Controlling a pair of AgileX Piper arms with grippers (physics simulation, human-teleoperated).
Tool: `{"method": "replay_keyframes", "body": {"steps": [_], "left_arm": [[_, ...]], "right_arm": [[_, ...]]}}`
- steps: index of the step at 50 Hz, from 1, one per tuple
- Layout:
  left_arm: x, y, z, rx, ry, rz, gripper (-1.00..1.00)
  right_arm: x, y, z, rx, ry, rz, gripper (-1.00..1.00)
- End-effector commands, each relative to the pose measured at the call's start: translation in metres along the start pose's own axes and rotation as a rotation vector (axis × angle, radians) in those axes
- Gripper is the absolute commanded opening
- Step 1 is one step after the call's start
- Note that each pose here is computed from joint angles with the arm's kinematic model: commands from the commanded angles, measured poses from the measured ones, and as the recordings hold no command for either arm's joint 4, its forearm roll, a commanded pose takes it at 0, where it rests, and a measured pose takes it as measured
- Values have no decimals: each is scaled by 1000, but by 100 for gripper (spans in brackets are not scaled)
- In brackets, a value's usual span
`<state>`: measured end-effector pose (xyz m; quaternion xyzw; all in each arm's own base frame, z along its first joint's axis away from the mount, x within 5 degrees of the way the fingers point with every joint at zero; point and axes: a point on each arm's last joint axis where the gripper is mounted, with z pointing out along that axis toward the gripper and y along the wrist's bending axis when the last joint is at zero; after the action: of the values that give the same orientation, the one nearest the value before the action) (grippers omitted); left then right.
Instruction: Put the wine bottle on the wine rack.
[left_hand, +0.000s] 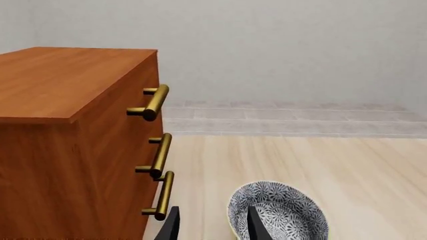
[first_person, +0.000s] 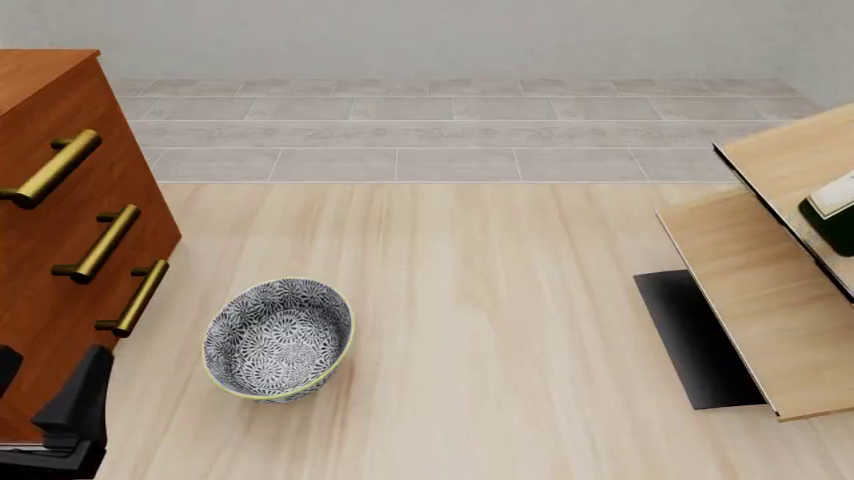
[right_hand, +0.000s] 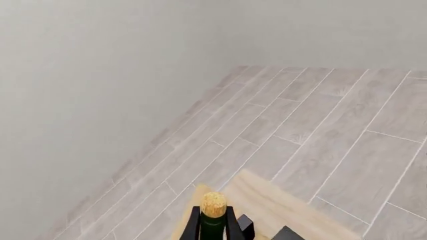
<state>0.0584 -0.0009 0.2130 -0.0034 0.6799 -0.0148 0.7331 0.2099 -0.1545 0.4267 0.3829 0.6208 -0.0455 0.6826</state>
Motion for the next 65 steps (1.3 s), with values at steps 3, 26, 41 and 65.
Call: {"method": "replay_keyframes", "body": {"steps": [3, 26, 41, 65], "left_arm": [[0, 0, 0, 1, 2, 1, 100], [-1, 0, 4, 2, -1, 7, 100], [0, 0, 3, 1, 4, 12, 100], [-1, 0, 8, 3, 14, 19, 100]], "right_arm": [[33, -25, 25, 90, 112, -165, -100], [47, -38, 46, 116, 139, -159, -100], [55, -42, 53, 116, 146, -162, -100], [62, -46, 58, 116, 149, -164, -100]]}}
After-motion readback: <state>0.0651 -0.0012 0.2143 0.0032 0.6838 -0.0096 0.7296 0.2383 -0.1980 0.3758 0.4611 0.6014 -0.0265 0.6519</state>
